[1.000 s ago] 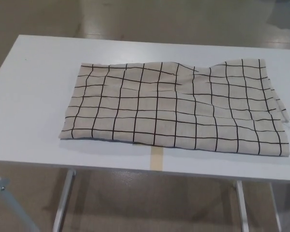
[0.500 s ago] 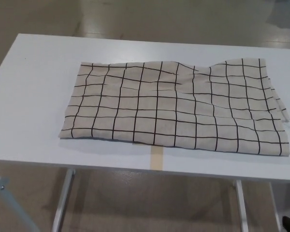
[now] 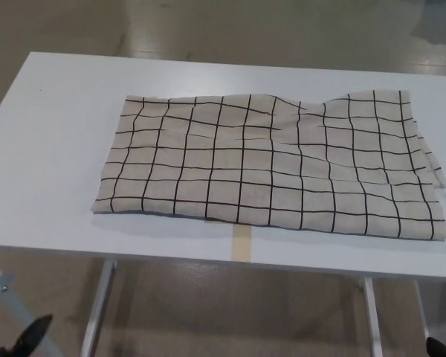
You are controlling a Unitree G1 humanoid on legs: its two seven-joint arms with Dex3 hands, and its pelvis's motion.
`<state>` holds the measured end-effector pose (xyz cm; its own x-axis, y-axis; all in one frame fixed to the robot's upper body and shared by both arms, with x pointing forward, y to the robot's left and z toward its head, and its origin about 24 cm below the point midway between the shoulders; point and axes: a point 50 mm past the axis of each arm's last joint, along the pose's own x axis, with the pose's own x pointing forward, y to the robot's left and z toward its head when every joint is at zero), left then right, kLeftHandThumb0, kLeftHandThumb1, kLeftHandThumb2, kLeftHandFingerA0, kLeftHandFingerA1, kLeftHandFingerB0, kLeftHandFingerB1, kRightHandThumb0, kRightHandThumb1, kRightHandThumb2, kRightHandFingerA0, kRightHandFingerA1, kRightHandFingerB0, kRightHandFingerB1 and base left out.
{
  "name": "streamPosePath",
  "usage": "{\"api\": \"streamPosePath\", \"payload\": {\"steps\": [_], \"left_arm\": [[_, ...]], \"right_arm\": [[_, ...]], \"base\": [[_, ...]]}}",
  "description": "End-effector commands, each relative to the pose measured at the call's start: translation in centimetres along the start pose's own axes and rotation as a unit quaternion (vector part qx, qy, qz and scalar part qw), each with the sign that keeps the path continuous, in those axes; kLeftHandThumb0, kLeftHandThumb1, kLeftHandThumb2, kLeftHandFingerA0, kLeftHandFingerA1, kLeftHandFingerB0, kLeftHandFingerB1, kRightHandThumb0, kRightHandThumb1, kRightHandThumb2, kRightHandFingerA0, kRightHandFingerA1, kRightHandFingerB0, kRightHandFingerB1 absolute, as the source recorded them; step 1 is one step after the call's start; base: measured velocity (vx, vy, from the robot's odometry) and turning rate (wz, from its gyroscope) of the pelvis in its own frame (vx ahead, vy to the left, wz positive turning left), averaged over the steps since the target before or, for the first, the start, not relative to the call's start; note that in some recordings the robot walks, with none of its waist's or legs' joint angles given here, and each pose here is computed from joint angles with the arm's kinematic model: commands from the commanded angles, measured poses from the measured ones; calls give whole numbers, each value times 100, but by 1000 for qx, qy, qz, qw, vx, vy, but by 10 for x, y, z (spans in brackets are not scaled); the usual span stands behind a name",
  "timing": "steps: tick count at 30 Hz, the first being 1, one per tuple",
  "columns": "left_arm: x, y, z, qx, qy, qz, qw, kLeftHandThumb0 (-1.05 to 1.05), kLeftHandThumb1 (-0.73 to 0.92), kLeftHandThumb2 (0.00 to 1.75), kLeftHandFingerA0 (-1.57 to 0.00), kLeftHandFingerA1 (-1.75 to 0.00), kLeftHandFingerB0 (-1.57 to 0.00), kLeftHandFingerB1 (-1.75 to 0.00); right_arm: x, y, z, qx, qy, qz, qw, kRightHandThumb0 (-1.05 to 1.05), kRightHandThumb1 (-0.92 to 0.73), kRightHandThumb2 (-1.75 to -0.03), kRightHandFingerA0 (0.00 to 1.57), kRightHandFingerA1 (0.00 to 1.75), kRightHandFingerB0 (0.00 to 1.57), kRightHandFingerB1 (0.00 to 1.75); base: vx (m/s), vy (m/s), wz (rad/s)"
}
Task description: Use the left hand to fold a white towel with checkered patterns in half.
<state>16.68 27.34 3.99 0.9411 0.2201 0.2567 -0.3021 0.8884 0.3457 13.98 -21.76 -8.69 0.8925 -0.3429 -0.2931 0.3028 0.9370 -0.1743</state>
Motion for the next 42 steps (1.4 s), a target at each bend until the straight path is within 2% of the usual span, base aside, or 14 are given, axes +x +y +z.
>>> {"api": "streamPosePath", "payload": {"steps": [1, 10, 13, 15, 20, 24, 25, 26, 28, 29, 30, 40, 41, 42], "left_arm": [[28, -2, 75, 229, -229, -50, 945, -18, 48, 54, 0, 0, 0, 0], [75, -26, 90, 292, -263, -100, 914, -15, 45, 58, 0, -1, 0, -4], [95, -40, 86, 320, -255, -125, 904, -22, 50, 54, 0, -1, 0, -7], [110, -51, 81, 349, -244, -146, 893, -30, 46, 61, 0, 0, 0, -2], [135, -67, 72, 410, -214, -192, 866, -34, 46, 62, 0, 0, 0, -2], [144, -76, 67, 438, -199, -214, 850, -35, 50, 55, 0, 0, 0, -9], [148, -81, 65, 453, -194, -223, 841, -34, 49, 54, 0, 0, 0, -10], [152, -86, 63, 471, -189, -234, 829, -34, 49, 54, 0, 0, 0, -10], [154, -89, 61, 482, -185, -242, 821, -35, 49, 55, 0, 0, 0, -10], [156, -92, 61, 489, -184, -248, 816, -34, 46, 61, 0, 0, 0, -4], [157, -95, 60, 498, -180, -258, 808, -43, 26, 62, 0, -3, 0, -15], [160, -111, 41, 541, -162, -291, 772, -47, 29, 62, 0, 0, 0, -12], [159, -112, 38, 542, -157, -295, 771, -39, 46, 53, 0, 0, 0, -8], [158, -113, 34, 543, -151, -299, 770, -39, 46, 53, 0, 0, 0, -9]], "right_arm": [[0, -1, 0, -10, -13, -1, 1000, -48, -81, -64, 29, 43, 27, 39], [-2, 0, -1, -2, -7, -1, 1000, -46, -81, -64, 30, 43, 28, 39], [-3, -1, -2, -1, -5, -2, 1000, -45, -81, -64, 30, 43, 28, 39], [-3, -1, -2, -2, -4, -3, 1000, -44, -81, -64, 30, 43, 28, 39], [-3, 0, -1, -3, -10, -3, 1000, -44, -81, -64, 31, 44, 29, 40], [-3, -1, -1, 1, -10, 0, 1000, -44, -81, -64, 30, 44, 30, 40], [-4, -1, -1, 2, -10, 0, 1000, -49, -62, -94, 27, 55, 21, 50], [-4, -2, -1, 4, -10, 1, 1000, -49, -62, -94, 27, 55, 21, 50], [-4, -1, -1, 8, -9, 1, 1000, -50, -62, -94, 27, 55, 22, 51], [-4, -1, -1, 10, -10, 0, 1000, -43, -81, -64, 31, 45, 32, 41], [-4, -1, -2, 13, -9, -1, 1000, -43, -81, -64, 31, 45, 32, 41], [-4, -1, -3, 17, -6, -2, 1000, -44, -81, -63, 32, 47, 33, 41], [-4, -1, -3, 16, -5, 0, 1000, -44, -81, -63, 32, 47, 33, 41], [-4, 0, -4, 15, -4, 1, 1000, -44, -81, -63, 32, 47, 33, 41]], "base": [[0, 0, 0], [0, 0, 0], [0, 0, 0], [0, 0, 0], [0, 0, 0], [0, 0, 0], [0, 0, 0], [0, 0, 0], [0, 0, 0], [0, 0, 0], [0, 0, 0], [0, 0, 0], [0, 0, 0], [0, 0, 0]]}}
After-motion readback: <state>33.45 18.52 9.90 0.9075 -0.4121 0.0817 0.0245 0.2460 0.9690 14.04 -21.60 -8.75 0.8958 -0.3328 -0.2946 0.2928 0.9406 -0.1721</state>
